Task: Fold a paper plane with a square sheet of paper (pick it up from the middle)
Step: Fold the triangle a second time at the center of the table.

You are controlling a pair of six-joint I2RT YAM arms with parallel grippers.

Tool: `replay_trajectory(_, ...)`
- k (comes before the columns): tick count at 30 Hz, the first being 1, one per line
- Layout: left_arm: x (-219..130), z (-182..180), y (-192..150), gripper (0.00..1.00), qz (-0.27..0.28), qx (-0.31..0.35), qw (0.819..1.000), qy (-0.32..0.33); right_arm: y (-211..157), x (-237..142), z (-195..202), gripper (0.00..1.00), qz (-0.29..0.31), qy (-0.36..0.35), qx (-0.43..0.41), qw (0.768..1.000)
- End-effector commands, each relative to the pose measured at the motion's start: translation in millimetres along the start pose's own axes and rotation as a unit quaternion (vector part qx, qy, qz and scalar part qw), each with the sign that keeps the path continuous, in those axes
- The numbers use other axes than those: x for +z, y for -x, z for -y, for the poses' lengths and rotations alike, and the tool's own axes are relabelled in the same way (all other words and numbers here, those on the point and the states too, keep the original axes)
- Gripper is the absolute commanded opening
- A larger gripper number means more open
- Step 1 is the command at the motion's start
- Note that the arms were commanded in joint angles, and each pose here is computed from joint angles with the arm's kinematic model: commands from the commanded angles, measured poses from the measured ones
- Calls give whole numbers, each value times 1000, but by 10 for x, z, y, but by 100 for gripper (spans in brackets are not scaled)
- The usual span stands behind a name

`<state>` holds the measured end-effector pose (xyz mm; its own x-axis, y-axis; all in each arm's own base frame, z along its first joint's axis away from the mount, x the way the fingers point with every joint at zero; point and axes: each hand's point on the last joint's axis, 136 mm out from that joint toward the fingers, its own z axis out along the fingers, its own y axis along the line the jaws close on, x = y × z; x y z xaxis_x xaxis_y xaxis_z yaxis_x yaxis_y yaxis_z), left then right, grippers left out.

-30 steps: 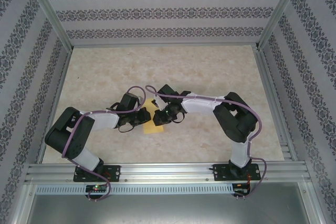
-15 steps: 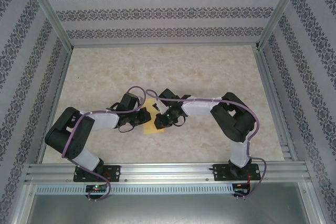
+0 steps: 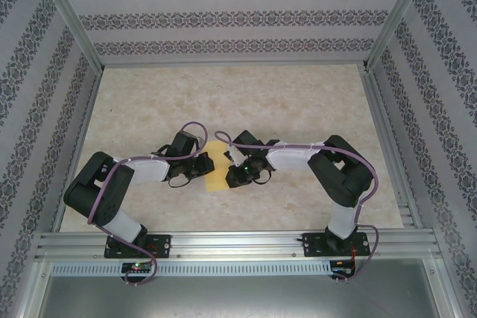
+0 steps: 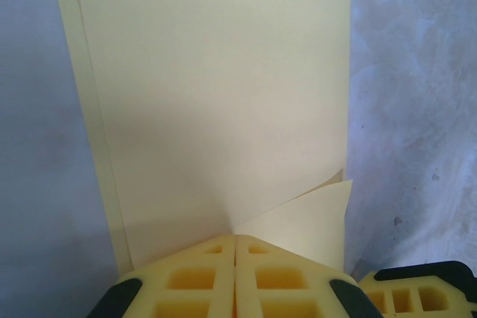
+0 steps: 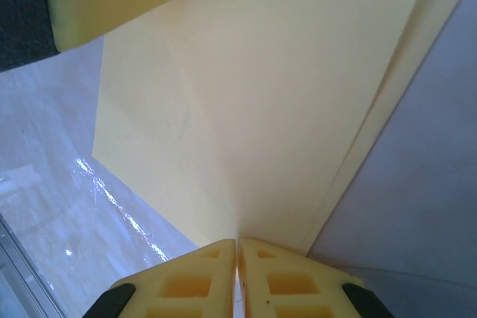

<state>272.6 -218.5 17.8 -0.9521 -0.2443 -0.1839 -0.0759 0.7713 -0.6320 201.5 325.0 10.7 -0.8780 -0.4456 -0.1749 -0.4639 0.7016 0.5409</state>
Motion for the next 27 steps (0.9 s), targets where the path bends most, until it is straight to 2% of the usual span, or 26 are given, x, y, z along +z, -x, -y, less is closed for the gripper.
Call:
replay_trajectory(1, -27, 75, 71, 8, 10, 12, 1000, -3, -365, 54, 241, 11, -55, -34, 46, 997)
replay_trajectory(5, -72, 114, 108, 9, 14, 21, 1000, 0, -399, 20, 254, 11, -52, -34, 50, 997)
replay_trajectory(11, 64, -114, 9, 8, -8, 7, 999, 36, -401, -49, 257, 11, -42, -31, 54, 997)
replay_trajectory(21, 122, -220, -48, 8, -20, 1, 998, 54, -401, -47, 274, 11, -40, -33, 61, 997)
replay_trajectory(27, 139, -332, -97, 8, -30, -4, 996, 78, -434, -94, 259, 15, -32, -27, 59, 997)
